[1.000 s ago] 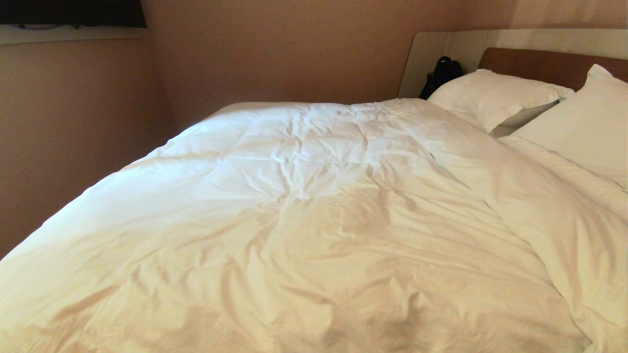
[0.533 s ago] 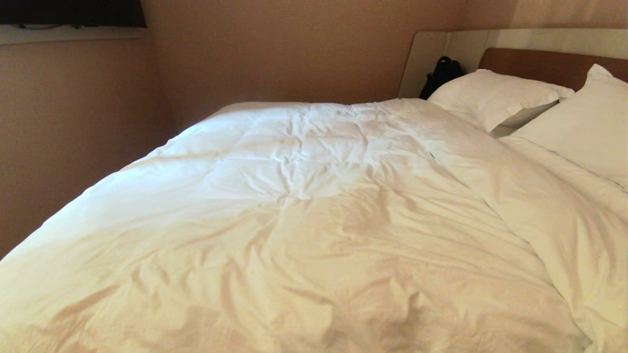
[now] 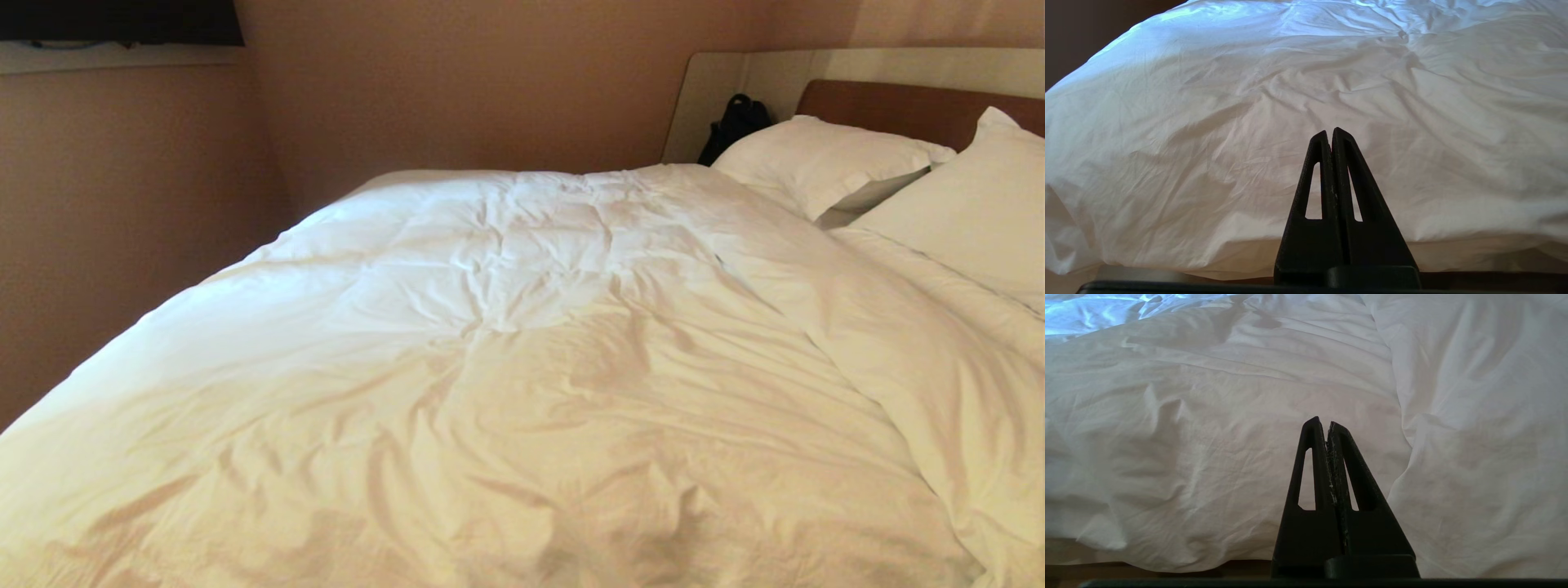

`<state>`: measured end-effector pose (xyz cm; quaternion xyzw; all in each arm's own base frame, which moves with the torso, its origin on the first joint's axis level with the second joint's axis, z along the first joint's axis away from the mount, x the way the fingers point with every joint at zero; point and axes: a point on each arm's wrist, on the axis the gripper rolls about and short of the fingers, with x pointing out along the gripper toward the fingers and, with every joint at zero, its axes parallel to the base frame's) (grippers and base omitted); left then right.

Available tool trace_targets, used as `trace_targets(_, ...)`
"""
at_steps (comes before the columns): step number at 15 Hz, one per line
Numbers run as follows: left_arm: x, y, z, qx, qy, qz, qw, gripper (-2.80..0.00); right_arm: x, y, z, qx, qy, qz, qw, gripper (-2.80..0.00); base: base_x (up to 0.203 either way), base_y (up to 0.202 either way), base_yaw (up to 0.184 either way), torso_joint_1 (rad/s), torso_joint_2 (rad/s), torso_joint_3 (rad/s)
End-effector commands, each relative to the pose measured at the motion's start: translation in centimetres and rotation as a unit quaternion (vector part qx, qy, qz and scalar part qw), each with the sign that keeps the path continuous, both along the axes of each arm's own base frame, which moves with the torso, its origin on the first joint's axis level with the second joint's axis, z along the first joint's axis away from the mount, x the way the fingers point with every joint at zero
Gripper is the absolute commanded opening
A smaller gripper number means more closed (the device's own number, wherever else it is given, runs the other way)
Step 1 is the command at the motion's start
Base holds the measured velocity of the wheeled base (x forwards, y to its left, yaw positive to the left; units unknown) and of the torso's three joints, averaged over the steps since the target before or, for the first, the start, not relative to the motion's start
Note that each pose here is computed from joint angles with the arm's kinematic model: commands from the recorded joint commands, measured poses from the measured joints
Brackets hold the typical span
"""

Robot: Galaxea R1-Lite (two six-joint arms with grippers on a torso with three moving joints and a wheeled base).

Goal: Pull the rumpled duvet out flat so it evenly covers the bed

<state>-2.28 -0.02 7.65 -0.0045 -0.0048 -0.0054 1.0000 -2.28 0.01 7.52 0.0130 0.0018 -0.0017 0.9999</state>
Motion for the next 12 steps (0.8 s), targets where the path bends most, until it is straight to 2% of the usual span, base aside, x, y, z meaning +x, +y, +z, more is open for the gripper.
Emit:
trace_targets(1, 0.01, 0.00, 0.02, -0.001, 0.000, 0.000, 1.0000, -2.80, 0.00, 0.00, 0.00, 0.000, 0.000, 0.000, 1.000, -2.80, 0.000, 0.000, 0.000, 0.000, 0.00, 0.000)
trace_targets(12, 0.01, 0.00, 0.03, -0.001, -0.001, 0.000, 1.0000, -2.80, 0.00, 0.00, 0.00, 0.000, 0.000, 0.000, 1.000, -2.80, 0.000, 0.000, 0.000, 0.000, 0.00, 0.000)
